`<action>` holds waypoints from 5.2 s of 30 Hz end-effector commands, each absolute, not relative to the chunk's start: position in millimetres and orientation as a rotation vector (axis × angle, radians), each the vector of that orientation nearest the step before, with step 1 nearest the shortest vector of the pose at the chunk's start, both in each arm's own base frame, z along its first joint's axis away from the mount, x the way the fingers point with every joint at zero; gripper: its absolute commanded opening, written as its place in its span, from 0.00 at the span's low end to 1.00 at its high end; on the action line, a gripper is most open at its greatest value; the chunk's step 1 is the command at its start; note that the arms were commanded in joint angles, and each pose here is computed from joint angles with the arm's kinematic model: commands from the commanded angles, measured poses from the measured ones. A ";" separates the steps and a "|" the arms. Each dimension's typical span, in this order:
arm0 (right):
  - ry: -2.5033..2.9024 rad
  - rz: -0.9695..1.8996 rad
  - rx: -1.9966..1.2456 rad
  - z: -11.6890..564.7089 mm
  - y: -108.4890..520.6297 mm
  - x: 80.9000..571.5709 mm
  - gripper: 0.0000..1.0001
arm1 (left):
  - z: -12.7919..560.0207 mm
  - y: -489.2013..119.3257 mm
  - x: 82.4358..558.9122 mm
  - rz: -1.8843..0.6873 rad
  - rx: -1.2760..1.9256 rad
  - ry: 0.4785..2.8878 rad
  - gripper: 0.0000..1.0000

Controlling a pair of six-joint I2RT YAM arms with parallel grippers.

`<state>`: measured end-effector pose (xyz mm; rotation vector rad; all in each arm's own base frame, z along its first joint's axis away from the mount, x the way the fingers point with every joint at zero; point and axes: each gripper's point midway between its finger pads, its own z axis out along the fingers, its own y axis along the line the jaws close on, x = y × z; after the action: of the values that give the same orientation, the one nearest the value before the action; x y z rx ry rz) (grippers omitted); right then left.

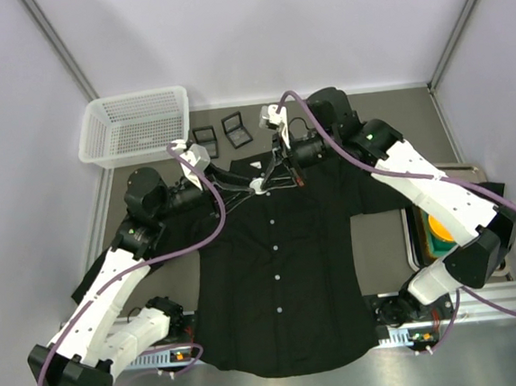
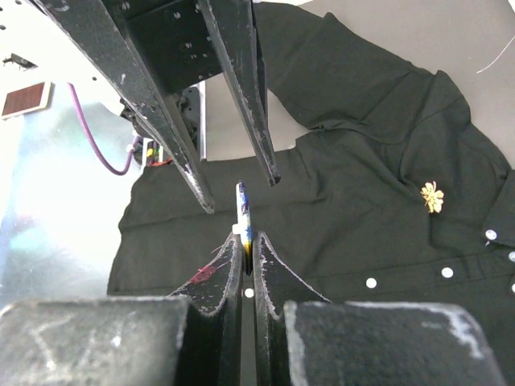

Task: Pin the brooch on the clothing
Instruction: Open the brooch, then pin the brooch to the clothes.

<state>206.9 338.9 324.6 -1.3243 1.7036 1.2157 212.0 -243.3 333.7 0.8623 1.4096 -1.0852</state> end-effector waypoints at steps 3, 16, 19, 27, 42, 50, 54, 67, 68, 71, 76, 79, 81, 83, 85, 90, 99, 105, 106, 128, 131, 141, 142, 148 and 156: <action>1.500 1.157 -1.419 345.1 344.6 206.6 0.00 | 354.7 -245.9 201.0 -1.084 0.970 1.315 0.41; 1.278 1.118 -1.582 341.8 343.9 182.1 0.00 | 348.1 -248.8 203.8 -1.063 1.026 1.286 0.29; 1.215 1.072 -1.617 340.1 341.2 180.8 0.00 | 350.7 -246.4 197.7 -1.047 1.044 1.252 0.31; 1.133 1.049 -1.666 341.1 344.7 175.2 0.00 | 342.2 -244.9 191.1 -1.032 1.120 1.258 0.28; 1.063 1.096 -1.710 339.8 357.3 172.1 0.00 | 331.9 -243.6 201.4 -0.988 1.105 1.298 0.23; 1.084 1.075 -1.743 328.1 359.2 175.0 0.00 | 329.5 -241.2 204.1 -0.944 1.133 1.304 0.23; 1.117 1.031 -1.771 317.6 358.4 177.7 0.00 | 331.1 -238.4 207.2 -0.903 1.183 1.342 0.23; 1.218 0.936 -1.812 306.9 361.4 184.1 0.00 | 324.9 -235.4 214.1 -0.795 1.309 1.338 0.21; 1.230 0.928 -1.813 305.0 361.9 185.7 0.00 | 324.6 -236.1 214.5 -0.794 1.311 1.338 0.22; 1.235 0.929 -1.820 304.6 362.5 183.9 0.00 | 325.9 -237.6 213.5 -0.788 1.323 1.323 0.23; 1.235 0.945 -1.819 306.8 362.7 180.5 0.00 | 324.1 -240.0 213.4 -0.781 1.330 1.317 0.18; 1.242 0.944 -1.820 306.4 362.0 180.9 0.00 | 323.8 -240.5 214.6 -0.773 1.330 1.320 0.11; 1.254 0.948 -1.807 309.2 362.6 181.5 0.00 | 323.6 -241.0 215.4 -0.772 1.325 1.326 0.07; 1.298 0.943 -1.789 307.8 364.2 185.8 0.02 | 321.4 -241.5 216.2 -0.795 1.291 1.363 0.00; 1.359 0.942 -1.750 309.7 366.8 191.8 0.20 | 315.5 -240.1 222.5 -0.817 1.173 1.450 0.00; 1.496 0.983 -1.617 317.8 356.3 215.3 0.50 | 285.9 -206.6 255.3 -0.643 0.781 1.618 0.00; 1.850 1.075 -1.298 292.6 341.0 271.8 0.58 | 234.4 -176.2 295.3 -0.447 0.517 1.683 0.00; 2.068 1.045 -1.097 251.3 351.0 305.1 0.55 | 186.9 -174.4 311.9 -0.398 0.505 1.795 0.00; 2.118 1.049 -1.063 238.7 354.6 310.7 0.54 | 182.5 -176.0 311.8 -0.403 0.517 1.803 0.00; 2.518 0.956 -0.619 113.8 395.5 352.4 0.32 | 109.9 -145.7 347.2 0.032 0.827 1.840 0.00; 2.539 0.952 -0.580 112.1 390.7 350.4 0.28 | 103.7 -148.1 346.1 0.052 0.875 1.862 0.00; 2.631 0.984 -0.449 104.4 387.6 330.0 0.35 | 100.5 -146.2 343.8 0.169 0.863 1.918 0.00; 2.619 0.972 -0.439 103.9 389.0 329.9 0.36 | 104.8 -142.5 346.6 0.173 0.825 1.920 0.00; 2.584 0.794 -0.356 93.8 397.4 330.3 0.50 | 131.1 -124.3 334.3 0.081 0.711 1.895 0.00; 2.572 0.624 -0.282 78.7 412.6 339.3 0.57 | 142.0 -100.6 336.1 0.063 0.536 1.932 0.00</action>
<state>318.0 399.2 60.0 -0.3601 2.6713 0.6940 334.1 -112.6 142.0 0.6474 1.8922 0.0912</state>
